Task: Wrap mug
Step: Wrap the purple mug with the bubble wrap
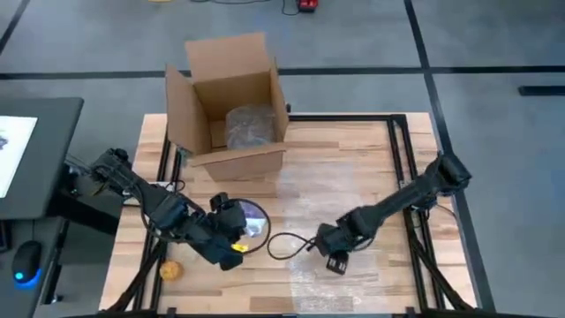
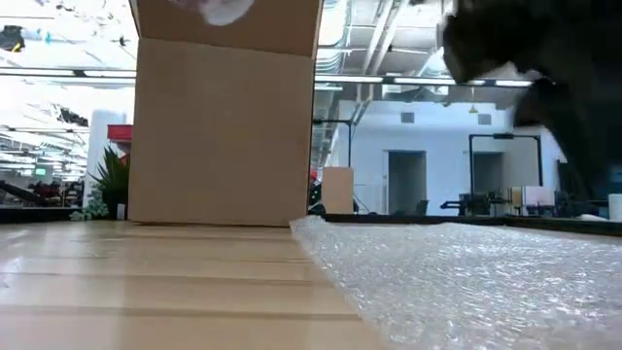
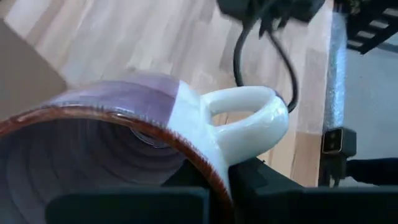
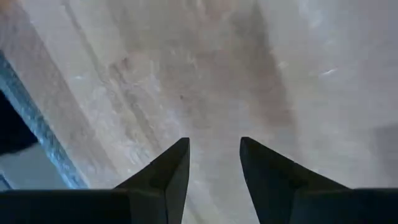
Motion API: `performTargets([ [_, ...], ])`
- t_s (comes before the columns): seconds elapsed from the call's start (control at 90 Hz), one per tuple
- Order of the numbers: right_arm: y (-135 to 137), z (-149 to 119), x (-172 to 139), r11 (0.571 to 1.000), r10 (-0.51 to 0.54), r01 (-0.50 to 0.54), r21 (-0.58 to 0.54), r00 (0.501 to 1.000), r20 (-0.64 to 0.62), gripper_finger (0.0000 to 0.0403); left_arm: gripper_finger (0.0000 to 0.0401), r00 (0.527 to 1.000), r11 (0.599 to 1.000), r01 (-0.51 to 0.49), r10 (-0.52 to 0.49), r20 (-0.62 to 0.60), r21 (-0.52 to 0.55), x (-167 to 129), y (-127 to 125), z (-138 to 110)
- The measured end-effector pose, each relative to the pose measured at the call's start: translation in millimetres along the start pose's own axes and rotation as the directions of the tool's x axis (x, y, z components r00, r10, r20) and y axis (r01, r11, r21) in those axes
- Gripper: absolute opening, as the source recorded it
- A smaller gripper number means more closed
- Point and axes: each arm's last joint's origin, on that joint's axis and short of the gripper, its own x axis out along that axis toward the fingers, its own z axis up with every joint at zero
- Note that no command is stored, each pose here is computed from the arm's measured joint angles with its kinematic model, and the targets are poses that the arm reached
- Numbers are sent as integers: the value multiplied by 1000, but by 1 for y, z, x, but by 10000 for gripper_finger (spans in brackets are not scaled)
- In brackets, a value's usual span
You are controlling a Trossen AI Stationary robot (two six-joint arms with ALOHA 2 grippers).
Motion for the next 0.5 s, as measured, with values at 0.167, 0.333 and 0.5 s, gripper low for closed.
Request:
performTargets([
  [0.167,-26,11,30,978,-52,40,206,997,51,132,0,998,999,41,-41,42,4,3,0,9],
  [0.333,-50,44,24,953,-78,47,300,992,95,132,0,994,997,75,-73,86,-24,8,-1,19],
  [0.5,-61,69,1,944,-131,81,319,982,137,132,0,991,995,72,-64,116,-63,25,-3,27],
])
